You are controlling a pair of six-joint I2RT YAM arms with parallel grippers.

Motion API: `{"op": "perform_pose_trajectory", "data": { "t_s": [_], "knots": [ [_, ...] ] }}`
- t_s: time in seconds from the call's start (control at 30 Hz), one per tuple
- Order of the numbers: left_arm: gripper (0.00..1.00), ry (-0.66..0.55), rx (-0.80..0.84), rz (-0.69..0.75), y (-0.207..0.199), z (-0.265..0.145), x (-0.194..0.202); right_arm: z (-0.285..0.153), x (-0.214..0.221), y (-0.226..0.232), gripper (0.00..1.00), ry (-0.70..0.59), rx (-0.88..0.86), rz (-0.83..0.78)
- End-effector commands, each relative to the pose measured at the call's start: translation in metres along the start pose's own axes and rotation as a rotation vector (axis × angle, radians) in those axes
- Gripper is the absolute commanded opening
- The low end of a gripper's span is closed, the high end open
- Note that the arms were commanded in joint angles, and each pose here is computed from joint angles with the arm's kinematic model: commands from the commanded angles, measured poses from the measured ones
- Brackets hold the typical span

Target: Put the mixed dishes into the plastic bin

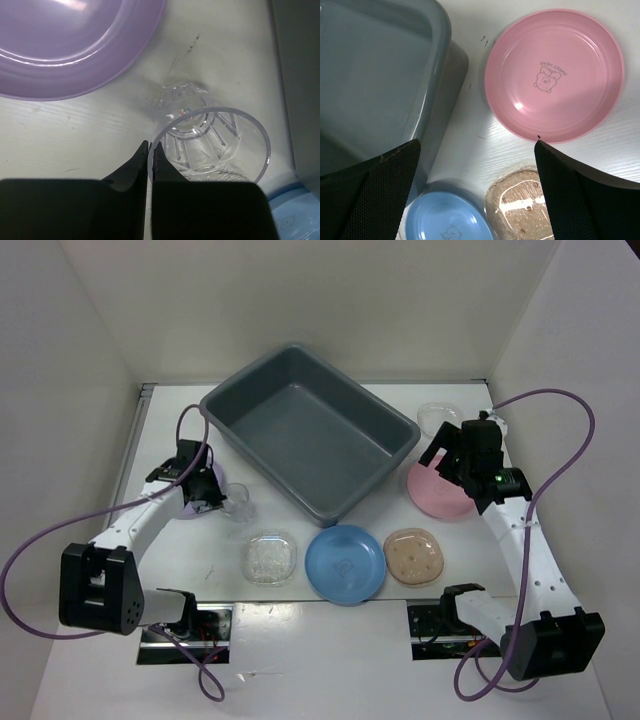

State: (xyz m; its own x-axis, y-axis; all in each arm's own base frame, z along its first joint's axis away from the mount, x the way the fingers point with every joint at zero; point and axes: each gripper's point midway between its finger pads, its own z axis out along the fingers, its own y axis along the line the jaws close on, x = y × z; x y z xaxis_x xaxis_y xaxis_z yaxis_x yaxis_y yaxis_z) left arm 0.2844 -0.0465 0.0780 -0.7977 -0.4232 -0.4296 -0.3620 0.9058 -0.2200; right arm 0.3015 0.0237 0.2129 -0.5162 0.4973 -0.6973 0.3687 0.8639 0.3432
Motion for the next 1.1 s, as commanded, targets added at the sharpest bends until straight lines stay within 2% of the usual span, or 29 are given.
{"op": "perform_pose_trajectory", "data": {
  "t_s": [0.0, 0.07, 0.1, 0.17, 0.2, 0.3, 0.33, 0.4, 0.43, 0.53, 0.6, 0.67, 0.77, 0.9, 0.97, 1.03, 1.07],
  "knots": [
    [0.00, -0.067, 0.046, 0.017, -0.012, -0.027, -0.020, 0.004, -0.003, -0.001, 1.00, -0.003, 0.004, -0.011],
    [0.00, -0.053, 0.083, 0.048, -0.020, -0.046, -0.024, 0.006, -0.002, -0.001, 1.00, 0.005, 0.009, -0.013],
    [0.00, -0.057, 0.151, 0.081, -0.036, -0.071, -0.034, 0.009, -0.001, 0.001, 1.00, 0.010, 0.001, -0.013],
    [0.00, -0.092, 0.175, 0.114, -0.047, -0.097, -0.050, 0.011, 0.001, 0.002, 1.00, 0.023, -0.003, -0.014],
    [0.00, -0.135, 0.201, 0.144, -0.057, -0.125, -0.065, 0.013, 0.003, 0.002, 1.00, 0.031, 0.002, -0.006],
    [0.00, -0.218, 0.154, 0.159, -0.056, -0.159, -0.093, 0.012, -0.002, 0.007, 1.00, 0.020, -0.018, -0.003],
    [0.00, -0.303, 0.175, 0.168, -0.067, -0.181, -0.120, 0.011, -0.001, 0.008, 1.00, 0.025, -0.026, -0.003],
    [0.00, -0.333, 0.198, 0.178, -0.079, -0.183, -0.136, 0.011, -0.001, 0.008, 1.00, 0.025, -0.026, -0.003],
    [0.00, -0.345, 0.294, 0.193, -0.107, -0.175, -0.154, 0.011, 0.000, 0.009, 1.00, 0.030, -0.033, -0.003],
    [0.00, -0.373, 0.387, 0.171, -0.141, -0.156, -0.178, 0.008, -0.001, 0.011, 1.00, 0.026, -0.047, -0.002],
    [0.00, -0.368, 0.375, 0.156, -0.150, -0.126, -0.193, 0.004, -0.001, 0.011, 1.00, 0.022, -0.049, -0.001],
    [0.00, -0.409, 0.387, 0.143, -0.161, -0.117, -0.211, 0.000, 0.002, 0.010, 1.00, 0.027, -0.059, -0.001],
    [0.00, -0.404, 0.309, 0.116, -0.158, -0.070, -0.225, -0.009, 0.005, 0.007, 1.00, 0.014, -0.067, 0.010],
    [0.00, -0.440, 0.207, 0.090, -0.151, -0.030, -0.247, -0.013, 0.016, 0.002, 1.00, 0.035, -0.067, 0.019],
    [0.00, -0.413, 0.148, 0.085, -0.148, 0.001, -0.252, -0.014, 0.021, 0.001, 1.00, 0.047, -0.070, 0.018],
    [0.00, -0.425, 0.120, 0.090, -0.149, 0.007, -0.262, -0.015, 0.022, 0.002, 1.00, 0.052, -0.077, 0.018],
    [0.00, -0.409, 0.079, 0.087, -0.143, 0.023, -0.261, -0.017, 0.018, 0.004, 1.00, 0.044, -0.083, 0.019]
  ]
}}
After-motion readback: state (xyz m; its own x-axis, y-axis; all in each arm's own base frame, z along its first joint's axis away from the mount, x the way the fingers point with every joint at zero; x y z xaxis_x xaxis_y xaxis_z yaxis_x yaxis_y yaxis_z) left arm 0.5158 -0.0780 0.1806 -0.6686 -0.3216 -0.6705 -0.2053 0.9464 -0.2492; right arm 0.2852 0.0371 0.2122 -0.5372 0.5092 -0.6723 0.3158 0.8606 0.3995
